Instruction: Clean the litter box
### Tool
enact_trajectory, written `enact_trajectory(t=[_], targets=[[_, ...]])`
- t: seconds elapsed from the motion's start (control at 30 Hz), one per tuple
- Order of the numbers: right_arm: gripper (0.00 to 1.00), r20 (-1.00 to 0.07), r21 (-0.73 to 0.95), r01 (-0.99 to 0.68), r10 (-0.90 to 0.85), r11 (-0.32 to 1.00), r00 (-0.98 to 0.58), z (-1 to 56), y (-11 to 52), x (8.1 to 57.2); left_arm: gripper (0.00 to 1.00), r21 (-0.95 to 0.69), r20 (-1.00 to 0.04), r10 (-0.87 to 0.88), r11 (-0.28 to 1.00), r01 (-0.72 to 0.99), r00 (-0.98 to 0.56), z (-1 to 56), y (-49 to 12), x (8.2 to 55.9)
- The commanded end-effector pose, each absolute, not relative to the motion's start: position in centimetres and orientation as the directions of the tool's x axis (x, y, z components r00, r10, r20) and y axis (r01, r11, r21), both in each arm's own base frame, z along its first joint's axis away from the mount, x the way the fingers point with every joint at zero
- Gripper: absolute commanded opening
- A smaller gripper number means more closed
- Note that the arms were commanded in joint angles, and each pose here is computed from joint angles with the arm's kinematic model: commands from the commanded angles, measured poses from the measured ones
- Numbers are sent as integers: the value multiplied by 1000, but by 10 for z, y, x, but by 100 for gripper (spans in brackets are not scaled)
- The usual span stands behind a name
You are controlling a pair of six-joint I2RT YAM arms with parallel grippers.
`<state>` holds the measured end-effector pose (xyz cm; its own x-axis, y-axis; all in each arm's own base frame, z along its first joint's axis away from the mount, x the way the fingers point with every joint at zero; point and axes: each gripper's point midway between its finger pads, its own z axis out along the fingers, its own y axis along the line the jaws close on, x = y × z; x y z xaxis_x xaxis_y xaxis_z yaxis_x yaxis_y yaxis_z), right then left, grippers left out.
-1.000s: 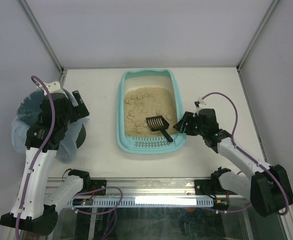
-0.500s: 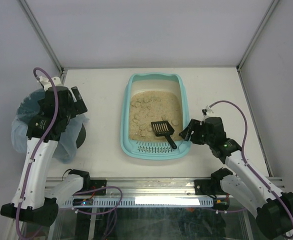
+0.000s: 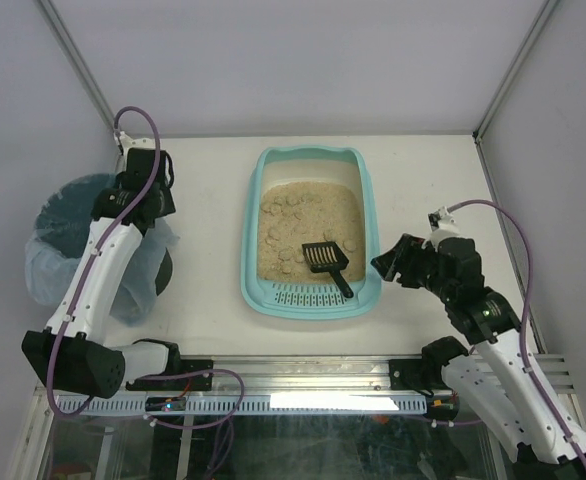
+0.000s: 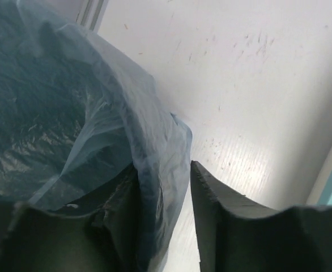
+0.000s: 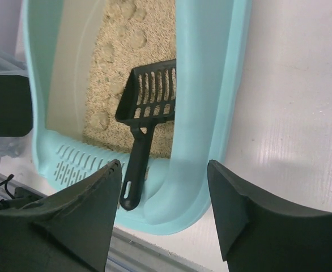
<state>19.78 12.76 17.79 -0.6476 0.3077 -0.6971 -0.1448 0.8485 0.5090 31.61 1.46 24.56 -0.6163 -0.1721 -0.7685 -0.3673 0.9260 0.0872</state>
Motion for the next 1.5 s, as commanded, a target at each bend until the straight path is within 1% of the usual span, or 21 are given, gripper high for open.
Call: enact_trajectory(t=[0.0, 0.13, 0.2, 0.27, 0.47, 0.53, 0.63, 0.67, 0.83, 0.93, 1.23, 1.27, 1.37, 1.43, 1.47], targets=[[65, -731, 539, -175, 354, 824, -583, 218, 123, 190, 34, 70, -855, -129, 931, -357, -503, 282, 18, 347], [65, -748, 560, -204, 383, 803, -542, 238, 123, 185, 13, 50, -871, -105, 952, -300, -480, 292, 8, 365], [65, -752, 552, -206, 377, 808, -541, 240, 121, 183, 5, 37, -874, -94, 965, -258, -476, 295, 0, 374], [65, -757, 542, -207, 366, 815, -541, 240, 120, 183, 0, 18, -869, -80, 981, -192, -488, 293, -12, 383], [66, -767, 517, -207, 342, 831, -544, 234, 118, 183, 0, -102, -864, -74, 994, 29, -498, 291, -63, 401], [67, -766, 512, -206, 336, 834, -548, 232, 117, 183, 0, -109, -865, -55, 991, 80, -499, 289, -82, 404], [67, -762, 510, -202, 331, 836, -556, 227, 118, 184, 0, -79, -862, -5, 989, 126, -507, 283, -109, 404], [67, -762, 510, -202, 331, 836, -556, 226, 118, 184, 0, -76, -848, 10, 987, 140, -530, 271, -119, 408], [67, -755, 514, -202, 328, 834, -568, 220, 120, 184, 0, -144, -838, 5, 962, 230, -546, 263, -160, 411], [67, -749, 515, -199, 325, 834, -578, 217, 121, 185, 0, -144, -830, 24, 956, 256, -557, 257, -175, 413], [68, -740, 520, -197, 323, 831, -590, 212, 123, 186, 0, -129, -846, 100, 914, 383, -523, 264, -223, 413], [68, -739, 520, -195, 325, 831, -590, 211, 123, 186, 4, -124, -846, 108, 913, 389, -522, 264, -226, 413], [69, -739, 517, -187, 326, 835, -589, 211, 122, 186, 22, -105, -851, 108, 924, 368, -514, 265, -223, 417], [73, -740, 510, -173, 328, 842, -587, 210, 119, 187, 43, -90, -860, 100, 935, 342, -500, 271, -217, 419], [75, -742, 507, -167, 329, 846, -584, 211, 117, 187, 52, -83, -867, 94, 941, 328, -489, 276, -214, 420]])
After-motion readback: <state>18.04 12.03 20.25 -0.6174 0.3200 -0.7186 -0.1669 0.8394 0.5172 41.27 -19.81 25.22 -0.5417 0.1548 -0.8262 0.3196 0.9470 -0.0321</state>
